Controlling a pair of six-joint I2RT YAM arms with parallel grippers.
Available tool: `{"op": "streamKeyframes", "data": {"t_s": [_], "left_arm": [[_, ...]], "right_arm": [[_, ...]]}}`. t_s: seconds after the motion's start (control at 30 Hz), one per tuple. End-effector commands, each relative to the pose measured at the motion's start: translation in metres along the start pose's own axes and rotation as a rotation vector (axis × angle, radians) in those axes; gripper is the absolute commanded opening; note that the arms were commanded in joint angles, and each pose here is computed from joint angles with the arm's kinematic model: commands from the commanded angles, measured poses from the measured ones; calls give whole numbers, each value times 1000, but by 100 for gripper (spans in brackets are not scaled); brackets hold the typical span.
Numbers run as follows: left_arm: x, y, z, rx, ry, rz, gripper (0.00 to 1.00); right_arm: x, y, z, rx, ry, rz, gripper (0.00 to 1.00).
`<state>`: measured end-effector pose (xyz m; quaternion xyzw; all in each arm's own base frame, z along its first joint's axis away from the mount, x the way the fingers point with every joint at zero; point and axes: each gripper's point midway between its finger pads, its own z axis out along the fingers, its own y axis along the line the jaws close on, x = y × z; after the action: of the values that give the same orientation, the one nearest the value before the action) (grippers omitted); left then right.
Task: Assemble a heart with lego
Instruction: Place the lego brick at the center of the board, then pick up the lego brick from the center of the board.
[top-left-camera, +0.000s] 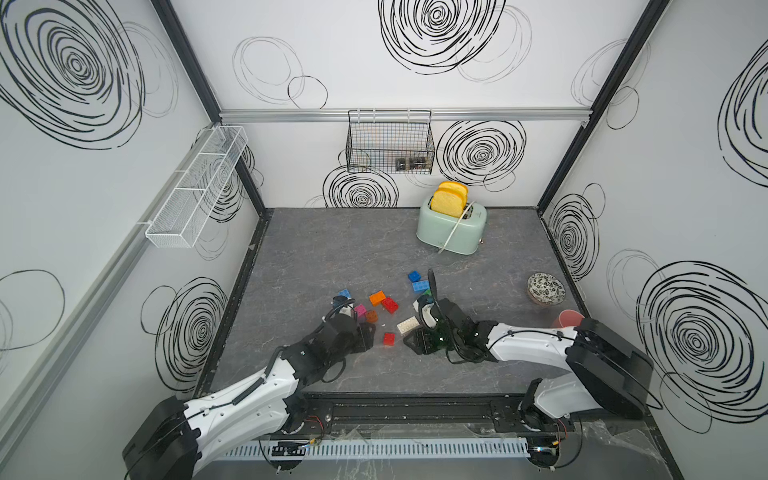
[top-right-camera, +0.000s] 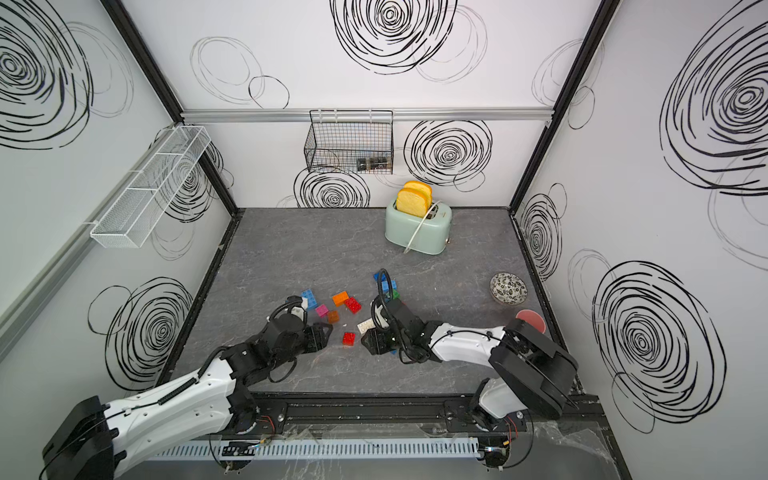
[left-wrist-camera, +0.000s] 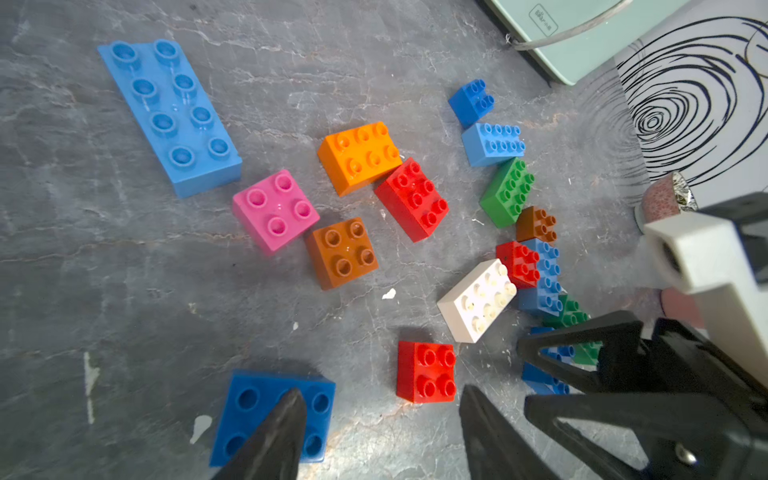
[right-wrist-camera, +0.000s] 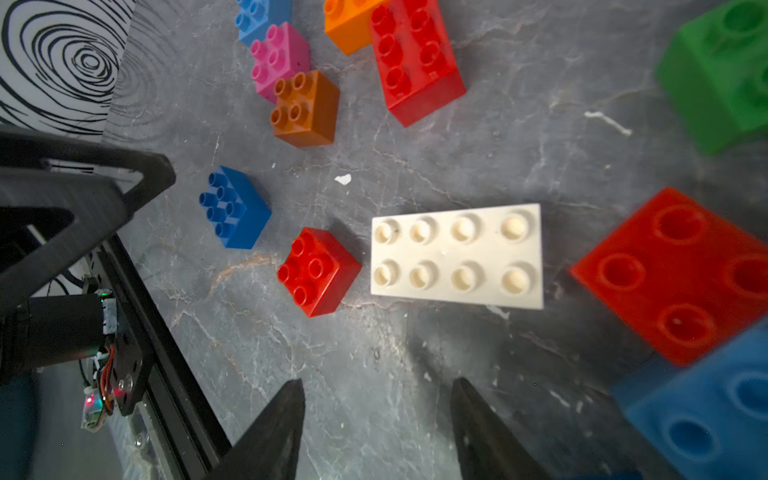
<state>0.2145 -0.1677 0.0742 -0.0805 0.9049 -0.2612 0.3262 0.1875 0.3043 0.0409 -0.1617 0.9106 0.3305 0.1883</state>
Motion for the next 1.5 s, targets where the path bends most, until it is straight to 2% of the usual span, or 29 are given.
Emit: {"op": "streamKeyframes", "data": {"t_s": [0.0, 0.1, 0.4, 0.7, 0.93, 0.97, 1.27, 1.47], "left_arm": [[0, 6, -1, 14, -3, -24, 64], [-3, 11, -2, 11, -10, -34, 64], [-9, 23, -2, -3, -16, -52, 65], [-12, 31, -2, -10, -15, -64, 65], [-11, 33, 0, -8, -12, -70, 66], [-11, 33, 0, -6, -14, -71, 66], [-8, 35, 0, -9, -7, -73, 66], [-6, 34, 0, -2, 5, -74, 67]], "right_arm": [[-20, 9, 7, -50, -33, 36, 61], [-30, 2, 16, -21, -29, 29, 64], [-54, 4, 49, 26, 24, -39, 64], [-53, -15, 59, 340, 55, -255, 56], [-59, -19, 57, 461, 71, -373, 47], [-59, -19, 58, 466, 78, -379, 43], [-61, -10, 57, 436, 89, -406, 37], [-68, 24, 43, 290, 81, -568, 34]]}}
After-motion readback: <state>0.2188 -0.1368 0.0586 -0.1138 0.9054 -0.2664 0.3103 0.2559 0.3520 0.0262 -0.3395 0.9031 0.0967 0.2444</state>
